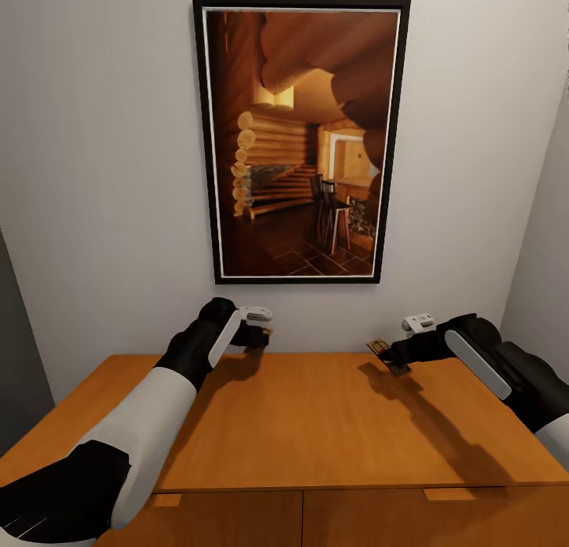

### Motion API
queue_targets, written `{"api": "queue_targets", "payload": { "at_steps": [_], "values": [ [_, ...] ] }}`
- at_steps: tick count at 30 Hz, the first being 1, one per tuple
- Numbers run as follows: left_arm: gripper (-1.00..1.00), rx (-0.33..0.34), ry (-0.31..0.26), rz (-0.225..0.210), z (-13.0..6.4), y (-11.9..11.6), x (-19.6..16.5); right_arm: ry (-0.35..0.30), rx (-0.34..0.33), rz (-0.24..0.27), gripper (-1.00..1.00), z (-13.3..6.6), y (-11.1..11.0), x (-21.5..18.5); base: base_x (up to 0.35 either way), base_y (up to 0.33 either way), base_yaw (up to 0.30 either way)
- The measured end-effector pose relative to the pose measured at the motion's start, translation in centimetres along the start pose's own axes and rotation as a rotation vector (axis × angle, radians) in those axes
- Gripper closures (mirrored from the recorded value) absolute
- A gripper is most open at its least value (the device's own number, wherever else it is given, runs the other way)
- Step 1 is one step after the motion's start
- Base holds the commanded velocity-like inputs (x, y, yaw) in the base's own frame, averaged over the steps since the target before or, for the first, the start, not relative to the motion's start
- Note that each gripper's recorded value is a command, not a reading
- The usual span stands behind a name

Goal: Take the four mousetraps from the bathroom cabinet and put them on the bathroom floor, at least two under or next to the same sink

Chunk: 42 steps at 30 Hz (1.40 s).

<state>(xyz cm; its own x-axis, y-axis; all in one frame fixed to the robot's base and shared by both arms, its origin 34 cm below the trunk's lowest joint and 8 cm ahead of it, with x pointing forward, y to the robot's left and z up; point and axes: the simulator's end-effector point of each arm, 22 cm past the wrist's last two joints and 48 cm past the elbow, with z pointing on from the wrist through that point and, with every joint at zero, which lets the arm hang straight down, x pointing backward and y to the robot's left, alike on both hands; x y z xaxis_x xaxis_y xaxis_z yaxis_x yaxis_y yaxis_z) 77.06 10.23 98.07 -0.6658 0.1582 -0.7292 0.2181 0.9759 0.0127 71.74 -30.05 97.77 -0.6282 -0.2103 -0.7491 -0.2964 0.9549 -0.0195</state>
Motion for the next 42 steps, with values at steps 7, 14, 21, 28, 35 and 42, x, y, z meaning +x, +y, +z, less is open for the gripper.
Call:
{"api": "queue_targets", "payload": {
  "at_steps": [7,14,21,28,35,42],
  "values": [
    [1.00,-0.003,0.000,0.002,0.04,0.14,0.01,0.001,0.004,-0.002,1.00,0.06,-0.07,0.02,-0.285,0.000,0.000],
    [1.00,-0.003,0.001,0.002,0.07,0.16,0.05,0.001,0.004,-0.003,1.00,0.10,-0.01,0.02,-0.340,0.000,0.000],
    [1.00,-0.003,0.009,-0.001,0.23,0.27,0.31,0.002,0.005,-0.003,1.00,0.16,0.01,0.05,-0.346,0.000,0.000],
    [1.00,-0.004,0.012,-0.002,0.32,0.35,0.44,0.005,0.007,-0.002,1.00,0.22,-0.05,0.14,-0.346,0.000,0.000],
    [1.00,-0.002,0.014,-0.003,0.36,0.33,0.51,0.005,0.008,-0.003,1.00,0.23,-0.09,0.15,-0.346,0.000,0.000],
    [1.00,-0.002,0.016,-0.003,0.41,0.33,0.62,0.006,0.010,-0.004,1.00,0.23,-0.12,0.16,-0.346,0.000,0.000]
  ]
}}
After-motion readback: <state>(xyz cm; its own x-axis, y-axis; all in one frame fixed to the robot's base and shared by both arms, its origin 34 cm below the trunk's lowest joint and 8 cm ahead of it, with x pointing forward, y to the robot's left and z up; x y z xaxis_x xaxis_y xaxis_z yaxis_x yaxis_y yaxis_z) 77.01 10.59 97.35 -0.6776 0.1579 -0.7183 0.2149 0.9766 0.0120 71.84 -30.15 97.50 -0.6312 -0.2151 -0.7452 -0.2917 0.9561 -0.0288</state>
